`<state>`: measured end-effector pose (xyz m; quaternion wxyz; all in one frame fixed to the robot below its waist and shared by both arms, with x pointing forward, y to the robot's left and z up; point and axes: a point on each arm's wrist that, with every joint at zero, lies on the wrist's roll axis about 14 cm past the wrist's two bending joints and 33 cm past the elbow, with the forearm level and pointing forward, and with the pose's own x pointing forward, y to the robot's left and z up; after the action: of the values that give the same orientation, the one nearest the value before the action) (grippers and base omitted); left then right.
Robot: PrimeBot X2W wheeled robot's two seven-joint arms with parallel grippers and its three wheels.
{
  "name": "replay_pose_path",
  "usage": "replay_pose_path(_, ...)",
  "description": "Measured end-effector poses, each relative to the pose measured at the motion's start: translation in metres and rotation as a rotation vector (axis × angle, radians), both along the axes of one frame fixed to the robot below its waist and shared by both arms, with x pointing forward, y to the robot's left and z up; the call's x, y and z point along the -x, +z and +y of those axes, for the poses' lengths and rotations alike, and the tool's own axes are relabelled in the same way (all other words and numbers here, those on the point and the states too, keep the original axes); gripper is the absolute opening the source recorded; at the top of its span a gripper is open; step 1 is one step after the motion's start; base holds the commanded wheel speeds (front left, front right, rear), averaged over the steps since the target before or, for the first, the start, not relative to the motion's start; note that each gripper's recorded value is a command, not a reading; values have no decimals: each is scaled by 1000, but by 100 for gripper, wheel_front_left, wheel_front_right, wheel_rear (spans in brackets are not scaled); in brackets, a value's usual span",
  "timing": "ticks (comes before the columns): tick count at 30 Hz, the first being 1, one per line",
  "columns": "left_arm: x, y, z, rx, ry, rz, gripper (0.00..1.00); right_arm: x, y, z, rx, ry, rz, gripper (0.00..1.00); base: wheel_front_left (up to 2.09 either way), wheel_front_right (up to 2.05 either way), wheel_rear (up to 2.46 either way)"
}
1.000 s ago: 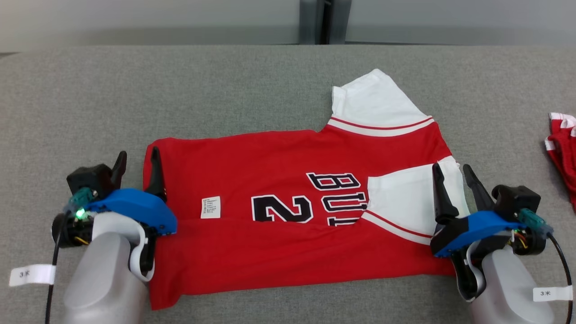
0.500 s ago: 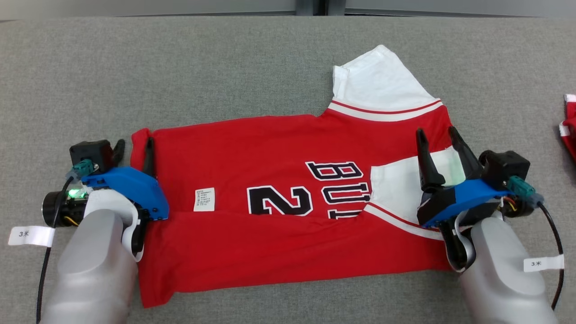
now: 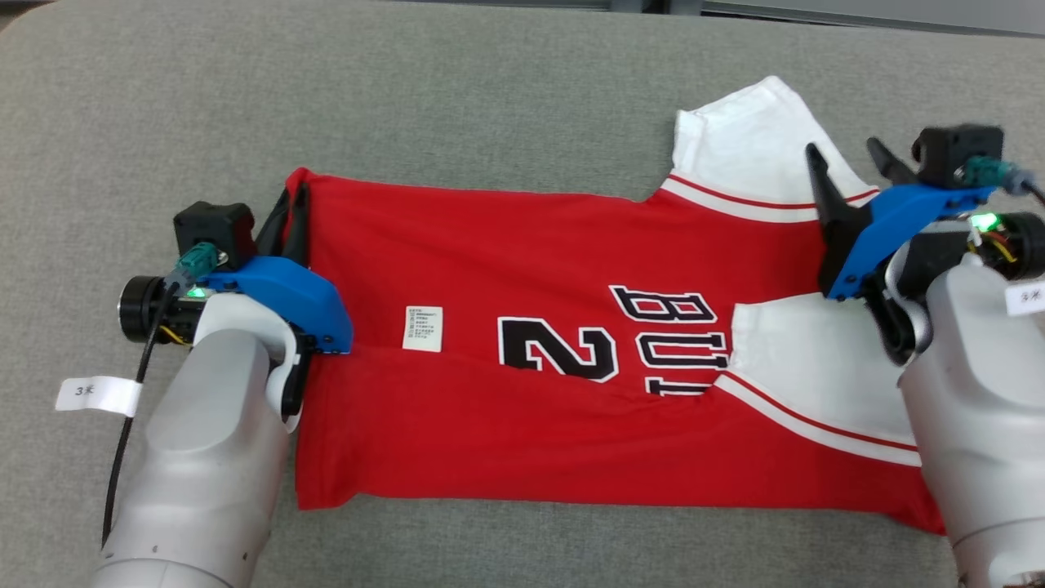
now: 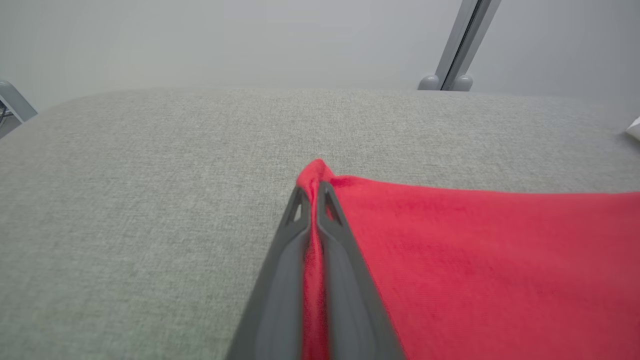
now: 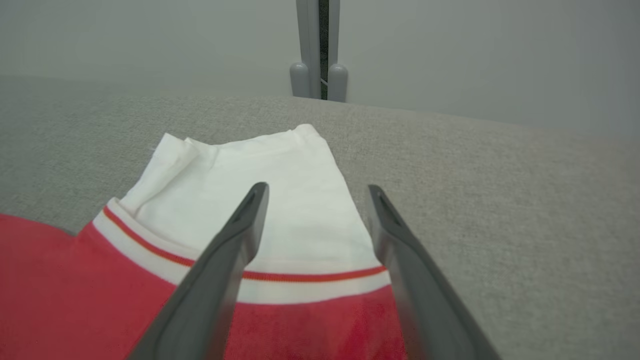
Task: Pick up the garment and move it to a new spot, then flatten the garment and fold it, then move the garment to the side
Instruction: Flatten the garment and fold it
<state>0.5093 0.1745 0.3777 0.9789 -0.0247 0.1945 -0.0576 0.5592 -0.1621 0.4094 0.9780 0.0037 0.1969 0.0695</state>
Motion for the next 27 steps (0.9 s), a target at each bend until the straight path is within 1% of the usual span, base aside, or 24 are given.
replay_pose_path(5,3,7,-3,3,-15,-31,0,-28,-1,-2,35,4,77,100,0,0,0)
replay_pose_path(11,9,3,-5,13,-25,-32,0,-54,-10,5,77,21,154,100,0,0,0)
replay_pose_path(16,13,-2,-5,23,-25,-25,0,-65,-27,10,95,25,215,100,0,0,0)
replay_pose_path(21,13,-5,-7,34,-34,-27,0,-66,-45,15,84,16,263,100,0,0,0)
replay_pose_path(22,12,-5,-7,38,-34,-27,0,-66,-48,17,79,17,269,94,0,0,0)
replay_pose_path(23,12,-6,-8,41,-34,-26,0,-68,-49,19,77,18,270,49,0,0,0)
replay_pose_path(24,12,-6,-8,43,-34,-26,0,-68,-50,21,76,20,271,17,0,0,0)
replay_pose_path(25,12,-7,-9,47,-33,-26,0,-69,-51,23,74,23,273,0,0,0,0)
replay_pose_path(27,11,-7,-10,52,-36,-26,0,-72,-48,25,72,25,247,0,0,0,0)
